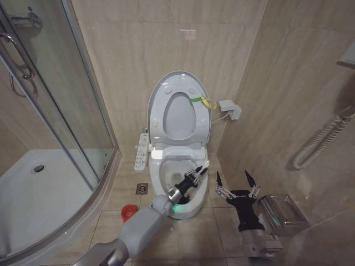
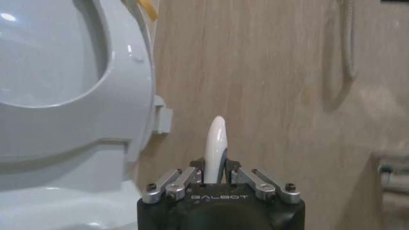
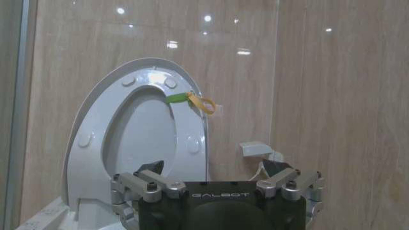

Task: Open the toilet lid, clean the toilet bowl with a toilet brush, close the toilet lid, and flush.

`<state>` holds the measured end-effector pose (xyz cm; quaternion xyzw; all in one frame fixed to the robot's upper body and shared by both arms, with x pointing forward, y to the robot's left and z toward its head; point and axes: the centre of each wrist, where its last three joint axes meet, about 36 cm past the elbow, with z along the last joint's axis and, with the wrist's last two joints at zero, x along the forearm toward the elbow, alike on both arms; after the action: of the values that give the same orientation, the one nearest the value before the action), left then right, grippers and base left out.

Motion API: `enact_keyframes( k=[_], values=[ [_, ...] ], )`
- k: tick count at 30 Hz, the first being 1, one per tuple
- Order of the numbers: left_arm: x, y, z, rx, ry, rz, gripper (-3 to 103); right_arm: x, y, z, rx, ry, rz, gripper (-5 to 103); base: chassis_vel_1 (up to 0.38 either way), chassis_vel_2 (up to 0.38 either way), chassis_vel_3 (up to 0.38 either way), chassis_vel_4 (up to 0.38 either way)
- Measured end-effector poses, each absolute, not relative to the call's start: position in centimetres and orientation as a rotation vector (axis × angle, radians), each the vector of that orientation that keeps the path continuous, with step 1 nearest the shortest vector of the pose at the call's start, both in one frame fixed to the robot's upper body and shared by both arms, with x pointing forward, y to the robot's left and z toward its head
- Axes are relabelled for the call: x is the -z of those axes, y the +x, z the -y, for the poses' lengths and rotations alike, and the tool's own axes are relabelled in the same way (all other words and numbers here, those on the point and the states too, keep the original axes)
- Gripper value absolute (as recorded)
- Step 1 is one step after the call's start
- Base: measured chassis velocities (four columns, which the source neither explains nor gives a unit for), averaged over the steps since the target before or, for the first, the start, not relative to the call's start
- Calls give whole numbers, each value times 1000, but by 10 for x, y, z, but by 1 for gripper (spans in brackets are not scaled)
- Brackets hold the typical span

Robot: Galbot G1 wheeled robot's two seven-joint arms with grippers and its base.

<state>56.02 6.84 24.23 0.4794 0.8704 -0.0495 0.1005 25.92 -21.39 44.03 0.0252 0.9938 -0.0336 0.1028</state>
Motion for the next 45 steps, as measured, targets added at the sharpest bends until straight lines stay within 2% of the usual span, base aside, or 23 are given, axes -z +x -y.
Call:
enact_keyframes(
  k=[4,7,12,14,18,24,31,34,38,45],
  values=[
    [-248,562,-70,154,1406,-2560,20,-440,259,214,99,74,-2933,100,0,0,0,0],
    [-270,558,-44,275,1403,-2485,20,-440,259,214,99,74,-2933,100,0,0,0,0],
    [-273,549,-24,322,1430,-2450,20,-440,259,214,99,74,-2933,100,0,0,0,0],
    [-270,547,-25,316,1433,-2460,20,-440,259,214,99,74,-2933,100,0,0,0,0],
    [-240,546,-50,183,1448,-2558,20,-440,259,214,99,74,-2933,100,0,0,0,0],
    [-237,553,-63,126,1435,-2578,22,-440,259,214,99,74,-2933,100,0,0,0,0],
    [-275,538,-15,266,1478,-2426,21,-440,259,214,99,74,-2933,100,0,0,0,0],
    [-273,531,-9,266,1498,-2423,21,-440,259,214,99,74,-2933,100,0,0,0,0],
    [-250,530,-22,227,1493,-2489,21,-440,259,214,99,74,-2933,100,0,0,0,0],
    [-222,543,-75,102,1459,-2593,21,-440,259,214,99,74,-2933,100,0,0,0,0]
  ],
)
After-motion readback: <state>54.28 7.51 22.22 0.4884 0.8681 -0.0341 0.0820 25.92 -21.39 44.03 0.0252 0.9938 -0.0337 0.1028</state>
